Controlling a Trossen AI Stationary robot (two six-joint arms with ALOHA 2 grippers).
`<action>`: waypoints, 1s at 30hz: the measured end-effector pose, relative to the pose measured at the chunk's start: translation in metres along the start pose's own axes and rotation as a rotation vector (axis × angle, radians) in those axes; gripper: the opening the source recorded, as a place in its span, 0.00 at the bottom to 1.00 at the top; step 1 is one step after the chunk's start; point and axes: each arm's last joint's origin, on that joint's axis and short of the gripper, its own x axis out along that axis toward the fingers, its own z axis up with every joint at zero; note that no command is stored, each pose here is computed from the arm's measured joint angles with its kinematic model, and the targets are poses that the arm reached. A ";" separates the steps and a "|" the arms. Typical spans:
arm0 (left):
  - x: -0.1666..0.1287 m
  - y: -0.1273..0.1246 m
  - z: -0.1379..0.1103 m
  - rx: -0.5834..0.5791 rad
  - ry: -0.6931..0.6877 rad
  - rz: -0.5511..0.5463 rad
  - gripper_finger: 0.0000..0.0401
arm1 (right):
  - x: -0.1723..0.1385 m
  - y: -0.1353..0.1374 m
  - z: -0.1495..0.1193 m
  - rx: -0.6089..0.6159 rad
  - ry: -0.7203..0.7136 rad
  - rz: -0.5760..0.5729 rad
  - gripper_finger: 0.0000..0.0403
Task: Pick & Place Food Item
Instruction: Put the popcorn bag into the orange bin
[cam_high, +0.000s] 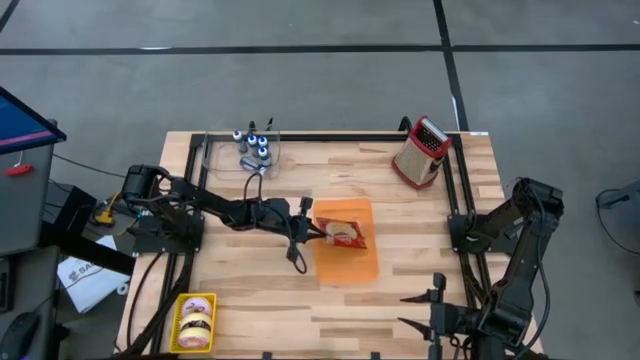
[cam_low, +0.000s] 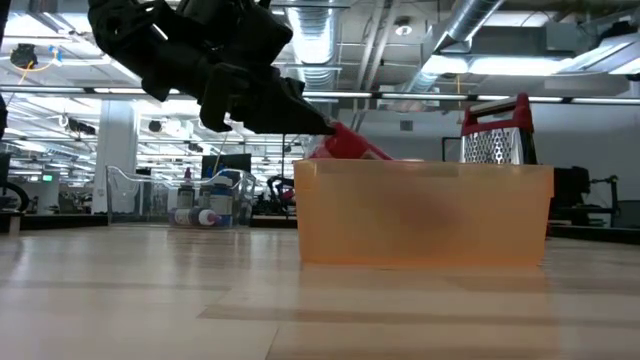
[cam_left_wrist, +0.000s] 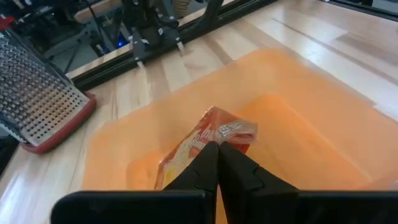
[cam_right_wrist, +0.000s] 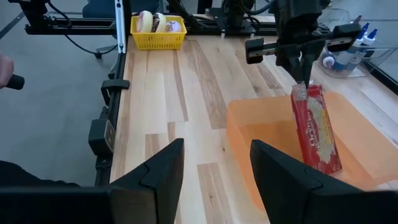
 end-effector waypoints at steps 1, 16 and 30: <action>0.000 0.000 0.000 0.001 0.000 0.001 0.01 | 0.000 0.000 0.000 0.000 0.000 0.000 0.44; 0.000 0.002 -0.001 -0.019 -0.012 -0.033 0.00 | 0.000 0.000 0.000 0.001 0.002 0.001 0.44; 0.009 -0.005 0.052 -0.082 0.004 0.278 0.00 | 0.000 0.000 0.000 -0.003 0.003 0.000 0.44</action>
